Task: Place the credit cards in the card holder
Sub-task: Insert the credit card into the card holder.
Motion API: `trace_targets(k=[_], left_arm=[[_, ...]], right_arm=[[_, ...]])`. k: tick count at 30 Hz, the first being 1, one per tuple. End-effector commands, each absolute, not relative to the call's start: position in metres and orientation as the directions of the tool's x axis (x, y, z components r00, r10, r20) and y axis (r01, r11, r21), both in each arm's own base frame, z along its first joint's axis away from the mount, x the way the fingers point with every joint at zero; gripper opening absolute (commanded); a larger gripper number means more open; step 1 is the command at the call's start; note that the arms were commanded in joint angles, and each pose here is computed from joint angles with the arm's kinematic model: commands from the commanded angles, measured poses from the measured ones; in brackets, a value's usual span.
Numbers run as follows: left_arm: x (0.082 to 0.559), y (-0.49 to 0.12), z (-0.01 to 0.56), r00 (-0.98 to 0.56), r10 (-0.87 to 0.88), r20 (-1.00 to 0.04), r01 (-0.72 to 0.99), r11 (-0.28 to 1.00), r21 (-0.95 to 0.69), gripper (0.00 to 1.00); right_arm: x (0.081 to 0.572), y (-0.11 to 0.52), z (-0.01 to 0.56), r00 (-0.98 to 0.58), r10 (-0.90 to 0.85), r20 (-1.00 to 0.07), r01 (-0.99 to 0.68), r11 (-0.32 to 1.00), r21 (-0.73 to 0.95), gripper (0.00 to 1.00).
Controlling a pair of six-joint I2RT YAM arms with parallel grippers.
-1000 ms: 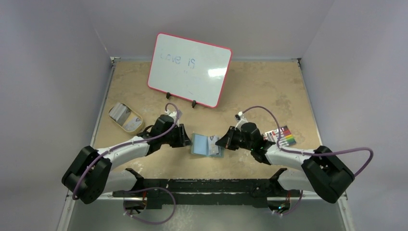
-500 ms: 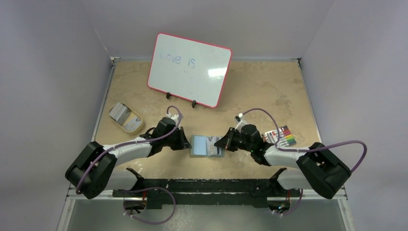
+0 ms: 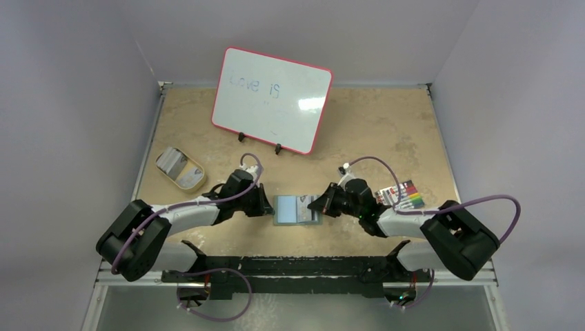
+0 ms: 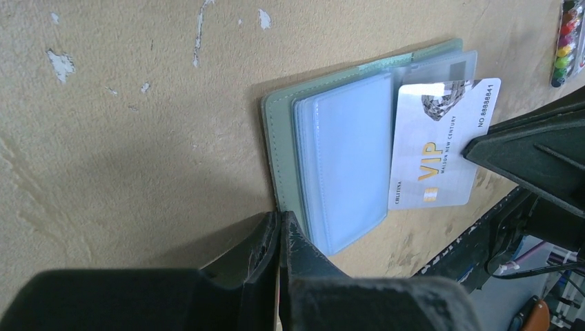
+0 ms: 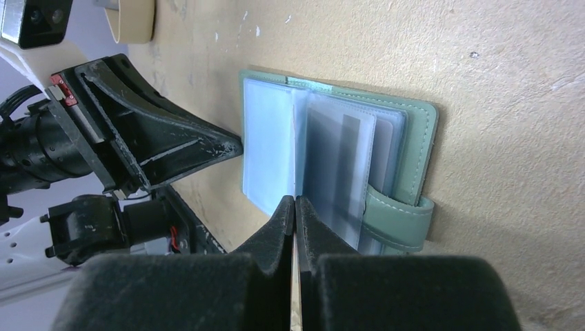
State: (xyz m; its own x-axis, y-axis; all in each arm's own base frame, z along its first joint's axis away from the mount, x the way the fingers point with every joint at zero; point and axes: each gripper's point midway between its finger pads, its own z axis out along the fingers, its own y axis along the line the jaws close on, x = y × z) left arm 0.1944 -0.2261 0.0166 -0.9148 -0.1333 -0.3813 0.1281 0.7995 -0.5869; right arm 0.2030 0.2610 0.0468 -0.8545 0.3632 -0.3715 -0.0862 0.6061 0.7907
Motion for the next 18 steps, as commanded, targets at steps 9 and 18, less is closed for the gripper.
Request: trace_targets(k=[9, 18], left_arm=[[0.194, -0.23, 0.014, -0.912, -0.132, -0.389, 0.137, 0.796, -0.59, 0.0], [0.192, -0.231, 0.011, -0.914, -0.13, -0.384, 0.133, 0.798, -0.587, 0.0]], right_arm=[[0.212, 0.269, 0.052, -0.844, 0.387, -0.372, -0.102, 0.565, 0.819, 0.0], [0.212, 0.273, 0.047, -0.852, 0.392, -0.347, -0.086, 0.548, 0.832, 0.0]])
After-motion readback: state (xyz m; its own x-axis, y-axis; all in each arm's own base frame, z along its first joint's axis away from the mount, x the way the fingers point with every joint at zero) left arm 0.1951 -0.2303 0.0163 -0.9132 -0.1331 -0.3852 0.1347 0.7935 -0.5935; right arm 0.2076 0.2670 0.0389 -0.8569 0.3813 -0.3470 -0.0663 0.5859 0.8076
